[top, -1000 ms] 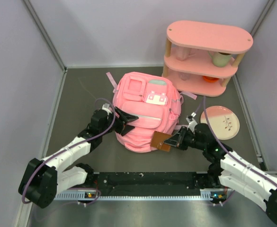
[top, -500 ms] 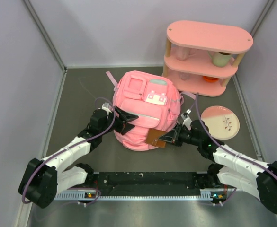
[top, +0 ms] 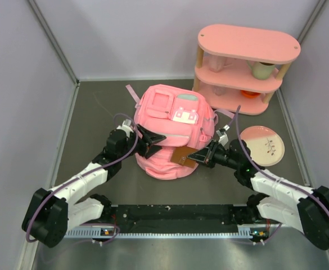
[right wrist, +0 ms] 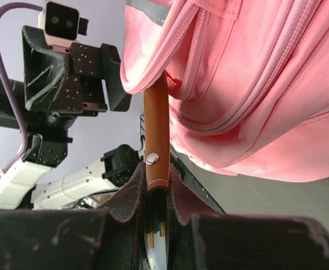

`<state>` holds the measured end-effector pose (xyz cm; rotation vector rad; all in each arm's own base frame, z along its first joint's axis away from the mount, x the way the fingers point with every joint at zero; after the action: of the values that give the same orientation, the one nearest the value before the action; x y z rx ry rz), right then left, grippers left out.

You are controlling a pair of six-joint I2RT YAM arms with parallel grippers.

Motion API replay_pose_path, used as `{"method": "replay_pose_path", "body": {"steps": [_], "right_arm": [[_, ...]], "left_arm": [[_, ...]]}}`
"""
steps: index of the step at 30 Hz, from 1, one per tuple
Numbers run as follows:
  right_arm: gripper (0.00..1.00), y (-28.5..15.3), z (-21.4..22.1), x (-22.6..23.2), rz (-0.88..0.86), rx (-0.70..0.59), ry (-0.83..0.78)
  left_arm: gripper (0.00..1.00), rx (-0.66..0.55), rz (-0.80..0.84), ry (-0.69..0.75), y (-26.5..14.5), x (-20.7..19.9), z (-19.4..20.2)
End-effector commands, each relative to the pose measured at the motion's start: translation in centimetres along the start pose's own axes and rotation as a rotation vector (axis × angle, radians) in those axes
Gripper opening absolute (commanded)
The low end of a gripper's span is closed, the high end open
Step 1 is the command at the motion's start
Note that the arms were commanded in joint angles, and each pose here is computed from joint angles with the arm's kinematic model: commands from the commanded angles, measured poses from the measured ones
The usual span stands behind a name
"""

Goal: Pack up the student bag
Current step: Place the personal item in the student bag.

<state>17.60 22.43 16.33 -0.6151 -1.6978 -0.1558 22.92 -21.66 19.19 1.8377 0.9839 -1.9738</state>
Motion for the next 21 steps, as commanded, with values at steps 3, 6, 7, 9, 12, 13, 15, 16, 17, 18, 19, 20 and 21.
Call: {"method": "replay_pose_path", "body": {"steps": [3, 6, 7, 9, 12, 13, 15, 16, 17, 18, 19, 20, 21], "right_arm": [[0.00, 1.7, -4.1, 2.9, -0.152, -0.196, 0.020], [0.00, 3.3, -4.9, 3.7, -0.204, -0.233, 0.023], [0.00, 4.3, -5.3, 3.8, -0.206, -0.251, 0.031], [0.00, 5.3, -5.1, 5.0, -0.250, -0.269, 0.011], [0.00, 6.9, -5.8, 5.6, -0.294, -0.323, 0.039], [0.00, 7.3, -6.2, 6.1, -0.312, -0.363, 0.052], [0.00, 8.4, -6.6, 5.9, -0.308, -0.388, 0.051], [0.00, 9.1, -6.8, 6.5, -0.309, -0.399, 0.037], [0.01, 9.9, -6.8, 5.8, -0.281, -0.411, 0.029], [0.05, 10.5, -7.0, 5.2, -0.244, -0.426, 0.025], [0.06, 11.3, -7.3, 5.6, -0.247, -0.428, 0.017], [0.08, 11.8, -7.4, 5.5, -0.242, -0.428, 0.018], [0.10, 12.5, -7.7, 4.5, -0.208, -0.450, 0.032]], "left_arm": [[0.77, 0.003, 0.054, 0.151, -0.6, -1.8, 0.1], [0.81, -0.015, 0.012, 0.224, -1.3, -2.0, -0.1], [0.83, -0.031, 0.000, 0.240, -1.4, -1.9, -0.3], [0.84, -0.043, -0.027, 0.282, -2.0, -1.6, -0.4], [0.87, -0.100, -0.069, 0.341, -3.0, -1.2, -0.9], [0.88, -0.108, -0.105, 0.349, -3.4, -0.6, -1.0], [0.91, -0.185, -0.138, 0.384, -4.3, -0.4, -1.8], [0.92, -0.207, -0.165, 0.391, -4.6, 0.2, -2.1], [0.94, -0.233, -0.179, 0.404, -5.0, 0.4, -2.4], [0.97, -0.286, -0.196, 0.433, -5.5, 0.4, -3.2], [0.98, -0.298, -0.230, 0.442, -5.9, 1.0, -3.5], [0.98, -0.313, -0.247, 0.452, -6.1, 1.2, -3.8], [0.98, -0.331, -0.279, 0.471, -6.3, 1.8, -4.4]]}}
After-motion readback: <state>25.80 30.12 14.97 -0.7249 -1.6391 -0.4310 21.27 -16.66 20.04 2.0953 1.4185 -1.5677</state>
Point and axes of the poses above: each gripper's point midway between its finger pads, its own y axis out along the fingers, its own x axis along the line the jaws close on, z = x × y, the point moved 4 cm from there along -y, back along the fingers, and after that the axes turned 1 degree about -y, right-handed, at the moved point
